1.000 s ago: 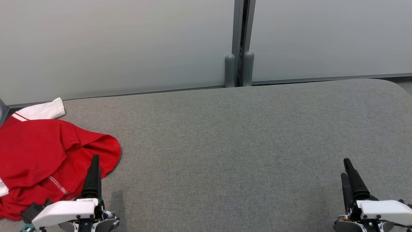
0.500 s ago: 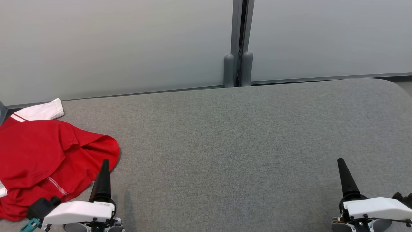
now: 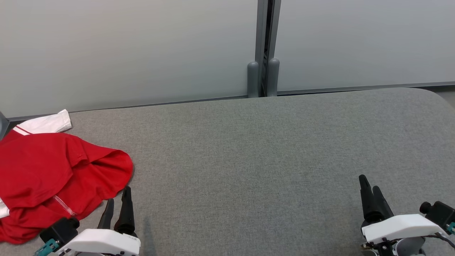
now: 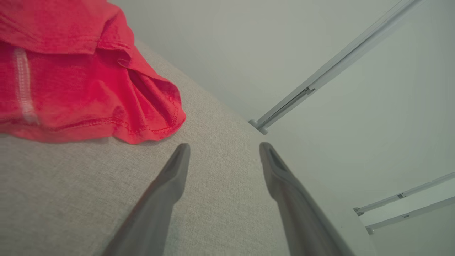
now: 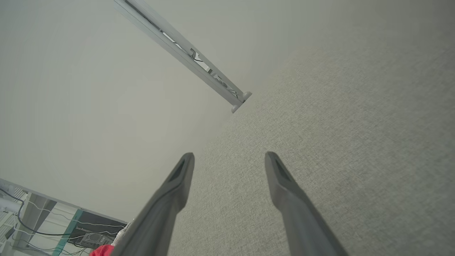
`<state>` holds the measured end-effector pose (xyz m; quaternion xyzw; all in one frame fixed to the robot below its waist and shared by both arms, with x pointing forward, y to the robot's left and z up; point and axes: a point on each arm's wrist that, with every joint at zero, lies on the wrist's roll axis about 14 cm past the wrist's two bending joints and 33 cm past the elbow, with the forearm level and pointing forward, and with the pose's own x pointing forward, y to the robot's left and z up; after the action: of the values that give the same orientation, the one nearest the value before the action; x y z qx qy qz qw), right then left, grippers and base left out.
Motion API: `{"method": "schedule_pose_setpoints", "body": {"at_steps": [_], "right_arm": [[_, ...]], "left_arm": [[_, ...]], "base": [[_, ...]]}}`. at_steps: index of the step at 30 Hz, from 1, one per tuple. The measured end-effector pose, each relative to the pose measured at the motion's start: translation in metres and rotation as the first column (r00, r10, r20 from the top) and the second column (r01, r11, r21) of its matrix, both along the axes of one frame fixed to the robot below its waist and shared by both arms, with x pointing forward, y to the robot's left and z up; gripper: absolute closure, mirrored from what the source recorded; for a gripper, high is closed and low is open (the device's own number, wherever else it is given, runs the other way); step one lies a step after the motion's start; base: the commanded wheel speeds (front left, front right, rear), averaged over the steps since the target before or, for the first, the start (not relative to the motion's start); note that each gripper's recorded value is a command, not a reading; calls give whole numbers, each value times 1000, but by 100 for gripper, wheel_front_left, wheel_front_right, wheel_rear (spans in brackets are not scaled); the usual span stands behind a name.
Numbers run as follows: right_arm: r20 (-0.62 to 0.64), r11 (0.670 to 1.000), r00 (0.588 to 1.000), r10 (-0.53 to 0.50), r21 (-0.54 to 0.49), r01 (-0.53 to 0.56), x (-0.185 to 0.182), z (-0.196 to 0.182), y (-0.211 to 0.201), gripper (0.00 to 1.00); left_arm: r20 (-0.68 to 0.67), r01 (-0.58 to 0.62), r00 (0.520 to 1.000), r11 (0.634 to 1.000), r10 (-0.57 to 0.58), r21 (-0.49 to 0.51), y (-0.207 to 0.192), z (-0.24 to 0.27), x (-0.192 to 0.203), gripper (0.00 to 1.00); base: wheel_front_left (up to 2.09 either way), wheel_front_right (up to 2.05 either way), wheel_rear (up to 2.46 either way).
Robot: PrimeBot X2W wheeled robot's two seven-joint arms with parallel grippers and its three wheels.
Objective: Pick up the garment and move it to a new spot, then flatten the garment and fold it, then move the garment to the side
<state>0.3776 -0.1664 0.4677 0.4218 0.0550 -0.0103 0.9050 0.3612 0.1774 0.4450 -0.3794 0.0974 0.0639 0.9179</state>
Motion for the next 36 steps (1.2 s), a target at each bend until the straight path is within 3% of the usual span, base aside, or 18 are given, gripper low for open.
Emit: {"method": "schedule_pose_setpoints", "body": {"at_steps": [7, 19, 36], "right_arm": [[1, 995, 1000, 25, -93, -25, 1, 0, 2, 0], [-16, 963, 998, 63, -263, -65, 3, -3, 1, 0], [-15, 911, 992, 124, -394, -119, 4, -2, 12, 0]], "left_arm": [[-5, 16, 1000, 992, -16, 124, 4, -1, -2, 0], [-34, 63, 998, 941, -55, 332, 7, -6, -4, 0], [-7, 91, 995, 877, -100, 471, 6, -2, -4, 0]], "base": [[0, 0, 0], [0, 0, 0], [0, 0, 0]]}}
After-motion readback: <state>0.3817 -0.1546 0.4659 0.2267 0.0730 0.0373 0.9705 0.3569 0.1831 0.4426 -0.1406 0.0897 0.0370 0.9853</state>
